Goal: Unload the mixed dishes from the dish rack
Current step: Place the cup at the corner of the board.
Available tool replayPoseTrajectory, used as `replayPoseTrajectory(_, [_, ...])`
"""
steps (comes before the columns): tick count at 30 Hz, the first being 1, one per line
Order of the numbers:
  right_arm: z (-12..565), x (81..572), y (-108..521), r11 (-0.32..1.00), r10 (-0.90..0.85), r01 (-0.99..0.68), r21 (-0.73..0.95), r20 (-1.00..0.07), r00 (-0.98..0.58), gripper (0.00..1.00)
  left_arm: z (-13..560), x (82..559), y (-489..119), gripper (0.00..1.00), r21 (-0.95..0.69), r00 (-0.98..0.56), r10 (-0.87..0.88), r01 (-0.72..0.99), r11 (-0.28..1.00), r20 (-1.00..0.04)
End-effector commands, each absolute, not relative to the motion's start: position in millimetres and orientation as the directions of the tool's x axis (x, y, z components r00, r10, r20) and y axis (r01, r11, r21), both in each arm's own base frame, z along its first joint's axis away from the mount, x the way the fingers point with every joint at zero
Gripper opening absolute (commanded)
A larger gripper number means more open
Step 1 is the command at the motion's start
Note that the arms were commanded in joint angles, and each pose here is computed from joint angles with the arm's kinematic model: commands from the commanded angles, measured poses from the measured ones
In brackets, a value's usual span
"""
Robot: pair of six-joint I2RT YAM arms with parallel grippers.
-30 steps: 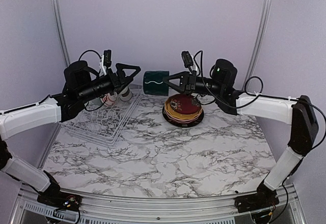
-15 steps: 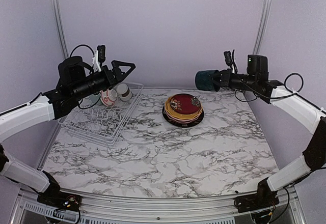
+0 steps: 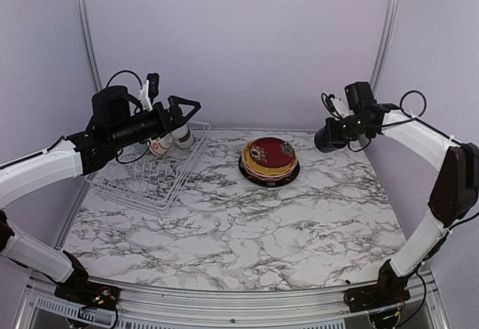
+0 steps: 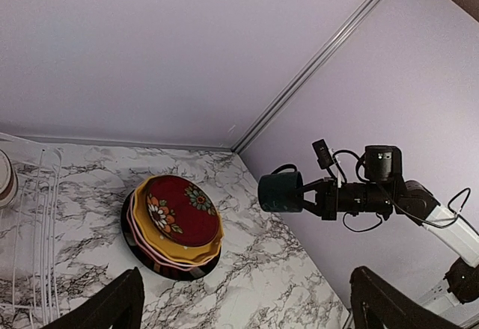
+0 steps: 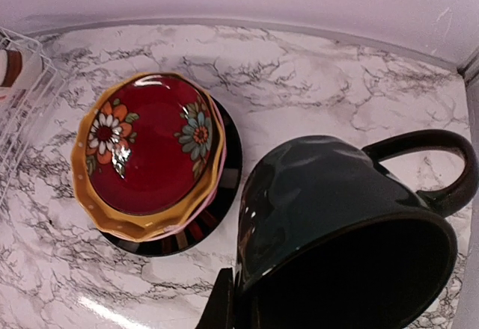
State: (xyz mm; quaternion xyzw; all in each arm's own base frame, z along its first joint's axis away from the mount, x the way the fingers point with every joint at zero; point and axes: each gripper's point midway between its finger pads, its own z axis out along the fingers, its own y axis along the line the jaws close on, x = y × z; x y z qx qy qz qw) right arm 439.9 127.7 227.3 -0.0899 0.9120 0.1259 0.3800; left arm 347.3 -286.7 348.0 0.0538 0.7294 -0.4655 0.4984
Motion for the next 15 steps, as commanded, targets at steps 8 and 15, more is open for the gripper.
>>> replayPoseTrajectory(8, [192,480,117,0.975,-0.129,-0.215,0.048,-0.668,-0.733,0.0,313,352,-276,0.99,-0.572,-0.528,-0.304,0.475,0.669,-0.793])
replayPoseTrajectory(15, [169,496,120,0.975,-0.137,-0.216,0.051,-0.631,-0.764,0.0,309,350,-277,0.99,-0.557,-0.536,-0.277,0.48,0.678,-0.798])
